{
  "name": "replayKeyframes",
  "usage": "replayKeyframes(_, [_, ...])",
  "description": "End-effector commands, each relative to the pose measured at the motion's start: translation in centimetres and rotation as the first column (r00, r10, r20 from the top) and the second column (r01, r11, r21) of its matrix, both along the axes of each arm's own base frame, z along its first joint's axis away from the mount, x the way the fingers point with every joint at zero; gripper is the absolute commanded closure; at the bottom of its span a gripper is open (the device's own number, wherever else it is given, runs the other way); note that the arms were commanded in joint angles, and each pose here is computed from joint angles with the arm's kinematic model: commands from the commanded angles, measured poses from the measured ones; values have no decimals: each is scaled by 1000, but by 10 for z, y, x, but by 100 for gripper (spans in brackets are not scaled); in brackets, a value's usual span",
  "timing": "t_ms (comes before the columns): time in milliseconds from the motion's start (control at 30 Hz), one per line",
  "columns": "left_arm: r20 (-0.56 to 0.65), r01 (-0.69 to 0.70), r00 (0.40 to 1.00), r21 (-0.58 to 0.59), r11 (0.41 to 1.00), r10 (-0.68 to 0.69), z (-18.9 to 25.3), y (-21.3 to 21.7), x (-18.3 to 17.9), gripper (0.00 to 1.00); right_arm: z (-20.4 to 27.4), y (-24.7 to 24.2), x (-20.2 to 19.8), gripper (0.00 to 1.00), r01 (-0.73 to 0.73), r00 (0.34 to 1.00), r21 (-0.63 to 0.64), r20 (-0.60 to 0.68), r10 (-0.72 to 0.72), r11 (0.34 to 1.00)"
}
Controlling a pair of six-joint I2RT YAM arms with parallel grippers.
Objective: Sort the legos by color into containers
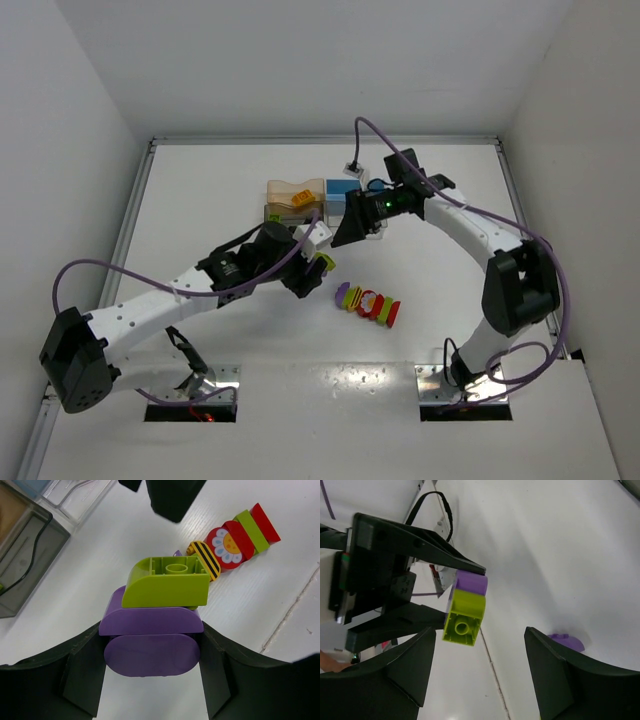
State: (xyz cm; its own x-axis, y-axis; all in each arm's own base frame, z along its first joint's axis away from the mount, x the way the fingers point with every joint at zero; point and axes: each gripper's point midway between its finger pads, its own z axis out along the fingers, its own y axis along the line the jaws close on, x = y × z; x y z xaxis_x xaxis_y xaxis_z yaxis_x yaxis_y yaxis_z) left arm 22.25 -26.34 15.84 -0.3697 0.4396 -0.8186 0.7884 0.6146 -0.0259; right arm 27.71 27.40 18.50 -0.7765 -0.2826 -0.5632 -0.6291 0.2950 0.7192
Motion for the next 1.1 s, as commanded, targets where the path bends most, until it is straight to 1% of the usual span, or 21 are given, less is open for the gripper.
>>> replayKeyframes(0, [98,23,995,-89,996,-15,40,-19,10,97,1,4,5,28,0,1000,-27,26,1,1000])
replayKeyframes(67, [95,15,995,-79,997,-8,37,-18,12,97,-3,8,2,28,-11,1000,-31,16,12,999])
replayKeyframes(167, [109,16,994,-94,995,-6,43,-21,14,97,-9,11,-1,28,-30,1000,-28,-9,30,999])
replayKeyframes(367, [115,1,993,-89,996,10,42,-20,18,97,2,27,-6,28,-83,997,3,5,83,997])
replayKeyframes(467, [111,-8,994,-78,997,17,34,-18,18,97,5,31,-12,28,-108,994,22,-2,108,994])
replayKeyframes(700, [109,-12,994,-56,998,18,26,-14,18,97,7,22,-4,28,-77,997,32,-3,77,997])
replayKeyframes(733, [102,-12,995,-48,999,17,21,-13,17,97,11,23,-10,28,-95,995,68,-28,97,993])
replayKeyframes(767, [106,-21,994,-44,999,26,21,-12,18,97,17,20,-8,28,-84,995,95,-36,88,992])
replayKeyframes(833, [99,-22,995,-36,999,25,16,-10,17,97,26,19,-8,28,-75,991,167,-100,92,983])
replayKeyframes(900, [108,-29,994,-40,999,34,18,-10,19,97,34,18,-7,28,-67,988,202,-122,93,977])
replayKeyframes(1067, [109,-25,994,-28,999,28,14,-9,18,97,47,17,-19,28,-111,974,276,-162,160,955])
